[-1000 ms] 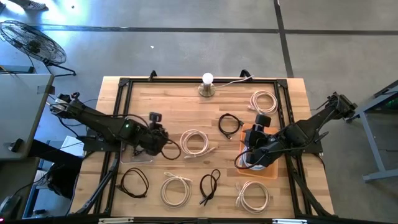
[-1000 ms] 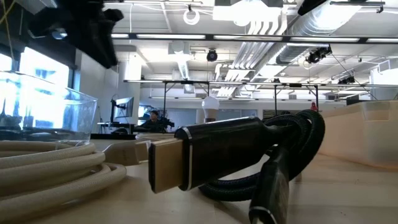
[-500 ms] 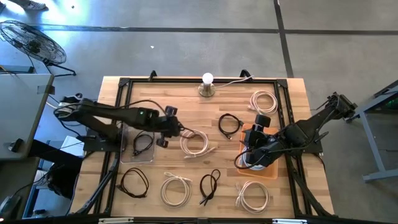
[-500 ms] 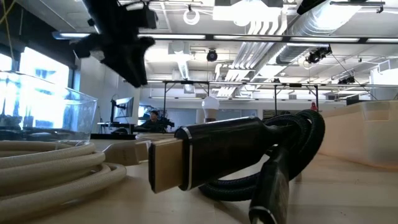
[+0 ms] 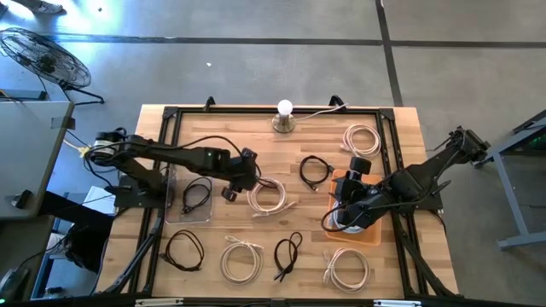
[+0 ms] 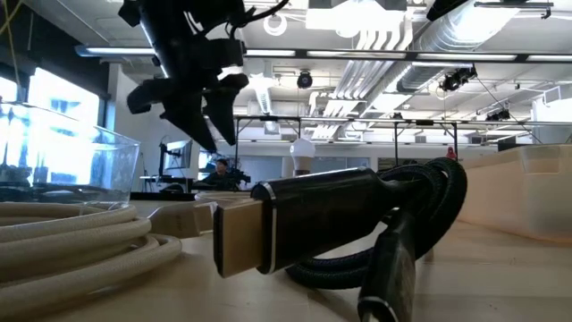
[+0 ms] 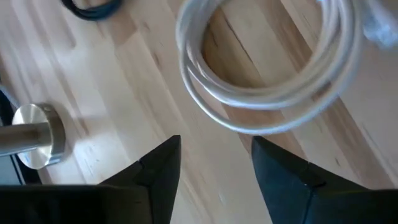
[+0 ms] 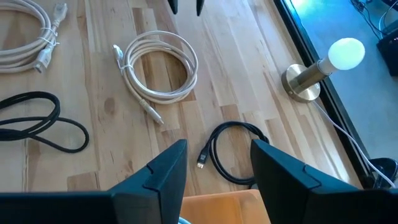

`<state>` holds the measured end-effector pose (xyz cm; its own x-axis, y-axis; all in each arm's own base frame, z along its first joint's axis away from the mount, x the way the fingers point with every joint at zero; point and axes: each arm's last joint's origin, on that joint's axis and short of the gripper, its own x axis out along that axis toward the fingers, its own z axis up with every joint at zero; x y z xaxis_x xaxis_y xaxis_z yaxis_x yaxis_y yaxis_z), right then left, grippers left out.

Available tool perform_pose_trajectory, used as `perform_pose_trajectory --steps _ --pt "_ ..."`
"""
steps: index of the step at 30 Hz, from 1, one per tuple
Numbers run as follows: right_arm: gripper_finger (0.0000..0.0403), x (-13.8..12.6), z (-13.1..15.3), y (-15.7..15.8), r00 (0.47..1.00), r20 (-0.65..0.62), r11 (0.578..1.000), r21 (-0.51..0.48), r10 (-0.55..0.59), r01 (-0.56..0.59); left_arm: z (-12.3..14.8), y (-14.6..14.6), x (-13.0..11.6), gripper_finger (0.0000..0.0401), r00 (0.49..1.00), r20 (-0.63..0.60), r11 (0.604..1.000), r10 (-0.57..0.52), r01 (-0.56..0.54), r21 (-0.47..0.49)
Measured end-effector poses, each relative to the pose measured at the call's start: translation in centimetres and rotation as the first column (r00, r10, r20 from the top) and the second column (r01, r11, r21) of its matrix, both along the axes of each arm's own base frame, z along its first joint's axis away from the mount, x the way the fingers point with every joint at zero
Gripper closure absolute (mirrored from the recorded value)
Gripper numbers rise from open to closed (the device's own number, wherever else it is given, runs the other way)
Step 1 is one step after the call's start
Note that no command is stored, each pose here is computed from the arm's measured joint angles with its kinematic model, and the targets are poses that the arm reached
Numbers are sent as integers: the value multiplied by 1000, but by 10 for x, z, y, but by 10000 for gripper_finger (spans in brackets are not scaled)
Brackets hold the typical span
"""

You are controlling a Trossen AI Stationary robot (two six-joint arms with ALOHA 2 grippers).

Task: Pick & Place USB Port
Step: Put the brown HDMI cable into the orange bin

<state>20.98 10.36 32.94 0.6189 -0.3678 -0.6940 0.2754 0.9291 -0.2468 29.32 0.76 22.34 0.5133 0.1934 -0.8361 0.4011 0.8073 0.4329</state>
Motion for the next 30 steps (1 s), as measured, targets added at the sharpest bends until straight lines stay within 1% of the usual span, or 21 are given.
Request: perform_pose_trajectory --steps 3,5,7,10,13,17,19,22,26,30 --pt "234 0 0 0 1000 -1 1000 -8 3 -3 2 0 3 211 998 47 999 31 -30 -29" --pt "234 0 0 0 1000 1 1000 -12 1 -1 3 -1 5 211 996 75 997 37 -31 -75" --pt "234 0 0 0 1000 4 1000 -15 -1 1 4 -1 6 211 995 87 992 55 -45 -114" --pt "234 0 0 0 1000 4 1000 -15 -1 1 1 3 9 211 991 90 987 95 -82 -137" --pt "234 0 0 0 1000 8 1000 -12 0 1 -3 14 11 211 982 93 975 167 -150 -165" --pt "234 0 0 0 1000 13 1000 -1 -11 11 -10 26 17 211 973 106 965 207 -185 -186" --pt "234 0 0 0 1000 12 1000 5 -10 10 -11 30 21 211 970 129 962 208 -179 -205" --pt "234 0 0 0 1000 11 1000 8 -9 9 -15 34 24 211 975 127 964 184 -154 -217" --pt "234 0 0 0 1000 9 1000 8 -8 8 -21 35 27 211 977 119 962 178 -148 -228" --pt "234 0 0 0 1000 10 1000 3 -7 7 -25 34 32 211 980 136 956 143 -101 -276"
